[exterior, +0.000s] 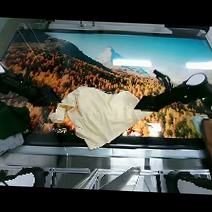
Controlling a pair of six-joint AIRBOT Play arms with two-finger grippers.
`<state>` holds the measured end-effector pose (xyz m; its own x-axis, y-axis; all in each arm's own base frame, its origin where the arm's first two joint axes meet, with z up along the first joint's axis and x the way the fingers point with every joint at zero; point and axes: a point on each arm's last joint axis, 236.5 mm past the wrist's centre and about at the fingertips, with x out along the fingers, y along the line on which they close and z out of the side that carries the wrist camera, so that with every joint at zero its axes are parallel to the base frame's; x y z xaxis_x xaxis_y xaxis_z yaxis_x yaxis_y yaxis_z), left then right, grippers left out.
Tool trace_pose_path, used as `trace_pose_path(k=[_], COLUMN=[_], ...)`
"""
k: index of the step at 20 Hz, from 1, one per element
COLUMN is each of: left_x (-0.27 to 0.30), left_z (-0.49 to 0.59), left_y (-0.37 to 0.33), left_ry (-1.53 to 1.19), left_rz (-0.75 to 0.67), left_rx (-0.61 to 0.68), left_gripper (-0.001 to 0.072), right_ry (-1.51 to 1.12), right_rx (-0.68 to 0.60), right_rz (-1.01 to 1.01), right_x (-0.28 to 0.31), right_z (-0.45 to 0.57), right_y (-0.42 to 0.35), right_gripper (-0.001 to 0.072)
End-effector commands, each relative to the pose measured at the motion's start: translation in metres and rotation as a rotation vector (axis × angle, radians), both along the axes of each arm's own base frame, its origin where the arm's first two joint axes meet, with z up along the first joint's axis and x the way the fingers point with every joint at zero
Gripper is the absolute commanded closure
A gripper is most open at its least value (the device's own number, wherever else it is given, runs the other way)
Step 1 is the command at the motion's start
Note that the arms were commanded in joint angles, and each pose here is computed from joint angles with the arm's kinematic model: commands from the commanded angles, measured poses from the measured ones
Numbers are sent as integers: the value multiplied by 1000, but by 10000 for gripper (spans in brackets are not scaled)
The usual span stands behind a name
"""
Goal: Fold the shirts.
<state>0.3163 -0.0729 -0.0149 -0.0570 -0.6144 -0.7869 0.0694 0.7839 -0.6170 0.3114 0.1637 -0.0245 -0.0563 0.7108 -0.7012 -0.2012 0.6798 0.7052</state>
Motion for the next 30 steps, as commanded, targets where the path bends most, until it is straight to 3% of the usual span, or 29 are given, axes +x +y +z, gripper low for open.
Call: trace_pose_path(k=[1, 7, 14, 15, 16, 17, 18, 19, 24, 30], left_x=[-19, -24, -12, -6, -2, 1, 2, 2, 20, -3], left_z=[-44, -74, -97, -97, -96, -94, -90, -84, 9, 274], left_y=[23, 18, -10, -9, -8, -8, -8, -10, -42, -74], left_ry=[38, 107, 152, 144, 137, 138, 135, 140, -1, -719], left_rz=[93, 118, -5, -4, -5, -7, -18, -27, -33, -125], left_rx=[16, -43, -50, -49, -48, -53, -58, -71, -261, -360], left_gripper=[-1, 17, 20, 82, 268, 511, 711, 698, 699, 698], right_ry=[-2, -17, 125, 109, 88, 65, 51, 25, -110, -745], right_rx=[-81, -128, -52, -11, 36, 87, 128, 164, 265, 266], right_rz=[-83, -431, -344, -332, -332, -341, -347, -325, -197, -62], right_x=[2, 47, 38, 43, 49, 57, 62, 65, 73, 31], right_z=[-36, -47, -104, -102, -96, -87, -78, -68, 16, 253], right_y=[-30, -126, -73, -58, -45, -34, -25, -18, -5, 5], right_gripper=[72, 73, 90, 282, 351, 351, 494, 683, 690, 691])
